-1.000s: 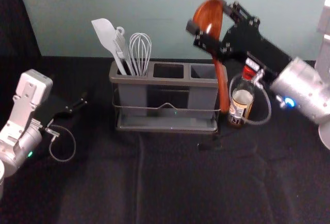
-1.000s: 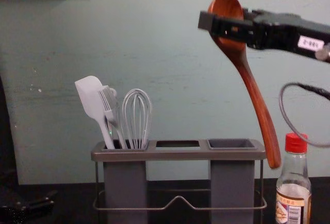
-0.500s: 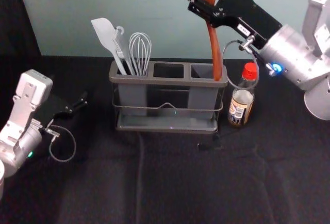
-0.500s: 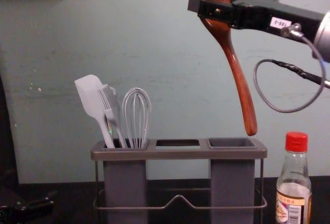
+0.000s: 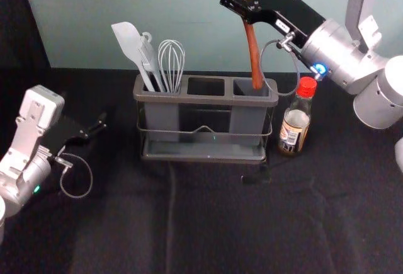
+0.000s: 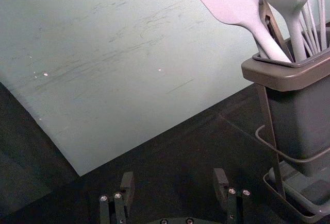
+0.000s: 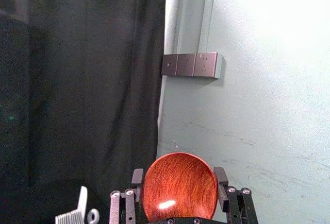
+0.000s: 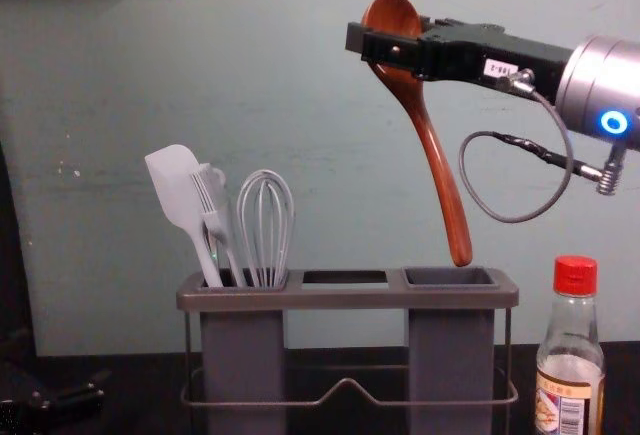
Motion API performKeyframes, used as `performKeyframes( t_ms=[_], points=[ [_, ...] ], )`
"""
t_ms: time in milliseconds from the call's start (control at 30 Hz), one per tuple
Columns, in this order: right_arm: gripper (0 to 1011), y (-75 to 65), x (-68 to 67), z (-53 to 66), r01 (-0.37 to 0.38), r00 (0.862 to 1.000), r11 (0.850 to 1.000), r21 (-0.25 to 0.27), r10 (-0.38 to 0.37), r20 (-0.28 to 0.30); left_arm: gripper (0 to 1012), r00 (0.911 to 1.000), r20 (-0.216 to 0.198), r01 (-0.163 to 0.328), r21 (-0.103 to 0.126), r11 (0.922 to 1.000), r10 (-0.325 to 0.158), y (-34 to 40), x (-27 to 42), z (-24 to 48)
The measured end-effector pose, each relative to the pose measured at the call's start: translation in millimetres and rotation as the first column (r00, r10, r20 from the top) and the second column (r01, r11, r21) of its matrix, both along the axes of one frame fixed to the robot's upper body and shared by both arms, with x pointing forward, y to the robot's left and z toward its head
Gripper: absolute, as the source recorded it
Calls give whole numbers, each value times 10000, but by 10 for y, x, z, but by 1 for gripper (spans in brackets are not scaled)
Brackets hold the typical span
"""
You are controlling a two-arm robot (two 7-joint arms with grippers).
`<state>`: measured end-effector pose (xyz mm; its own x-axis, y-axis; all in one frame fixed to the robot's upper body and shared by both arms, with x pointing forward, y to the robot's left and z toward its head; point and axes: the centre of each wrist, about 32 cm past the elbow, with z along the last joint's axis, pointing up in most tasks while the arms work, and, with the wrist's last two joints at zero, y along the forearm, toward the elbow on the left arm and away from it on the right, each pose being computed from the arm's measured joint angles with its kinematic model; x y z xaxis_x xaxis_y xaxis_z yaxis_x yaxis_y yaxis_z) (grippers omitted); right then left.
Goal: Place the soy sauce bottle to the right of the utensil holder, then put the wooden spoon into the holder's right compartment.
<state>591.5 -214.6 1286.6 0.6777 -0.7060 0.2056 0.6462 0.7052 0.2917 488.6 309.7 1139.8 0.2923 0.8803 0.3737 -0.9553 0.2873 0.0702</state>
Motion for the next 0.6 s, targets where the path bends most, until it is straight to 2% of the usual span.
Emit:
performKeyframes(
  t_ms=[233,600],
  points=[
    [837,25,89,-43,4,9999,10000,-81,-5,-126,1005,10000,0,0,0,10000,0,0,0,0],
    [837,43,147,-141,11,9993,9999,-149,-17,-381,1005,10000,0,0,0,10000,0,0,0,0]
  ],
)
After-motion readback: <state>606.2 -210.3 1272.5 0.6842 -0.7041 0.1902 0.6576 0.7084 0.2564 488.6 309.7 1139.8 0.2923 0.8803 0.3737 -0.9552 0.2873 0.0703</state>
